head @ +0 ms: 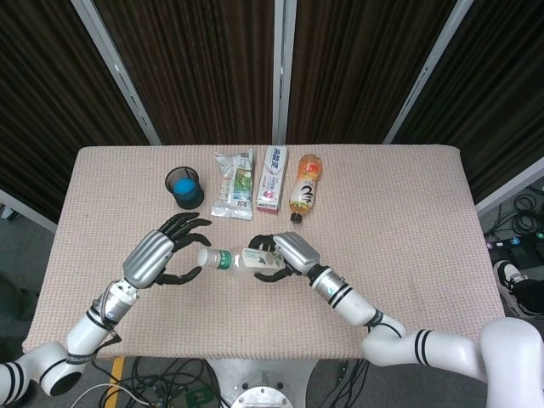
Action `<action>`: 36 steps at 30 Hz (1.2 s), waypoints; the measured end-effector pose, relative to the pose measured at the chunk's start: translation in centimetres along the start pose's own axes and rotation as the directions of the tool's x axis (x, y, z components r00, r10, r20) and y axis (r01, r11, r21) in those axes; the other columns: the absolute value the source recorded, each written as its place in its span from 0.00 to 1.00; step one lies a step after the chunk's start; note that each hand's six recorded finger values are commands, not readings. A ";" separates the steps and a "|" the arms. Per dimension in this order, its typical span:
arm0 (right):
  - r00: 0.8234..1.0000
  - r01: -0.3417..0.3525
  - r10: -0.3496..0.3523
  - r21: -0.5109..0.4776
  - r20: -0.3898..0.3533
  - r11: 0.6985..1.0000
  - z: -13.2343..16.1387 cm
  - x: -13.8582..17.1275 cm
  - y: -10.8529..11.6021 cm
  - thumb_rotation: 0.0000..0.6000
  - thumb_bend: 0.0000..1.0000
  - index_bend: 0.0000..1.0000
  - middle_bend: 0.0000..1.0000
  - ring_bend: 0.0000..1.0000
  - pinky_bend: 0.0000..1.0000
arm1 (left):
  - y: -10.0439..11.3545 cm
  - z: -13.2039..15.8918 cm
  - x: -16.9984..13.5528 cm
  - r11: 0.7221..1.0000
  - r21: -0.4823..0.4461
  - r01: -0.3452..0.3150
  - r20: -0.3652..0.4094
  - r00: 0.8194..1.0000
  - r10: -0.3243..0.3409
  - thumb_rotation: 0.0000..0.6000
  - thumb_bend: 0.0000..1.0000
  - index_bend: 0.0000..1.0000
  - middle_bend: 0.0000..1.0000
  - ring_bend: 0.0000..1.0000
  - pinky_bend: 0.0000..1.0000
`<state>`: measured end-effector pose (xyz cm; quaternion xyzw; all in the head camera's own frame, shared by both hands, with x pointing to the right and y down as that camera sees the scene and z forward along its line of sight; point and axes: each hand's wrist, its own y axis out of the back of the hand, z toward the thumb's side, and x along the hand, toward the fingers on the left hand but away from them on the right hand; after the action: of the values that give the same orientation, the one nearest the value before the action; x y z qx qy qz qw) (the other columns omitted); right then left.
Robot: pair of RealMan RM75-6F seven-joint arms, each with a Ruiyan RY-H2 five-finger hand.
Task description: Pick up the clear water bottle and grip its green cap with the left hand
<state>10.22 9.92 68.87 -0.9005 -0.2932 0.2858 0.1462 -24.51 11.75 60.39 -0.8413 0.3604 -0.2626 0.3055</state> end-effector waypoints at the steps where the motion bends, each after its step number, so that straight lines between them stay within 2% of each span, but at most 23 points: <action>1: 1.000 0.000 0.000 0.000 -0.001 1.000 0.0 0.0 0.0 1.00 0.66 0.80 0.62 0.56 0.60 | 0.0 0.0 0.0 1.000 0.001 0.002 0.000 1.000 -0.002 1.00 0.33 0.37 0.14 0.08 0.11; 8: 1.000 0.001 -0.001 -0.003 -0.002 1.000 0.0 0.0 0.0 1.00 0.66 0.80 0.62 0.56 0.60 | -0.1 0.1 0.0 1.000 0.002 0.014 0.004 1.000 -0.014 1.00 0.34 0.37 0.14 0.08 0.11; 15: 1.000 0.002 -0.002 -0.003 -0.001 1.000 0.0 -0.1 0.0 1.00 0.66 0.80 0.62 0.56 0.60 | -0.2 0.1 -0.2 1.000 -0.002 0.017 0.008 1.000 -0.017 1.00 0.37 0.41 0.14 0.08 0.11; 29: 1.000 -0.001 0.001 0.012 0.010 1.000 -0.5 0.3 0.0 1.00 0.66 0.81 0.62 0.56 0.60 | 0.4 0.0 -0.8 1.000 -0.015 -0.017 0.005 1.000 0.017 1.00 0.37 0.45 0.14 0.08 0.11; 32: 1.000 -0.001 0.000 0.049 0.023 0.999 -1.1 0.6 0.5 1.00 0.66 0.81 0.62 0.56 0.60 | 0.8 -0.6 -0.9 1.000 0.005 -0.022 -0.012 1.000 0.022 1.00 0.37 0.45 0.14 0.08 0.11; 36: 0.999 0.006 -0.012 0.131 0.049 0.991 -2.3 1.4 2.0 1.00 0.66 0.81 0.62 0.56 0.60 | 1.0 -2.4 -1.4 0.995 0.098 -0.008 -0.071 0.997 0.015 1.00 0.37 0.44 0.14 0.08 0.11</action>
<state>13.40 8.93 69.19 -0.8803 -0.2816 0.3261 0.1988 -27.43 11.45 61.01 -0.8134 0.3628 -0.3080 0.3345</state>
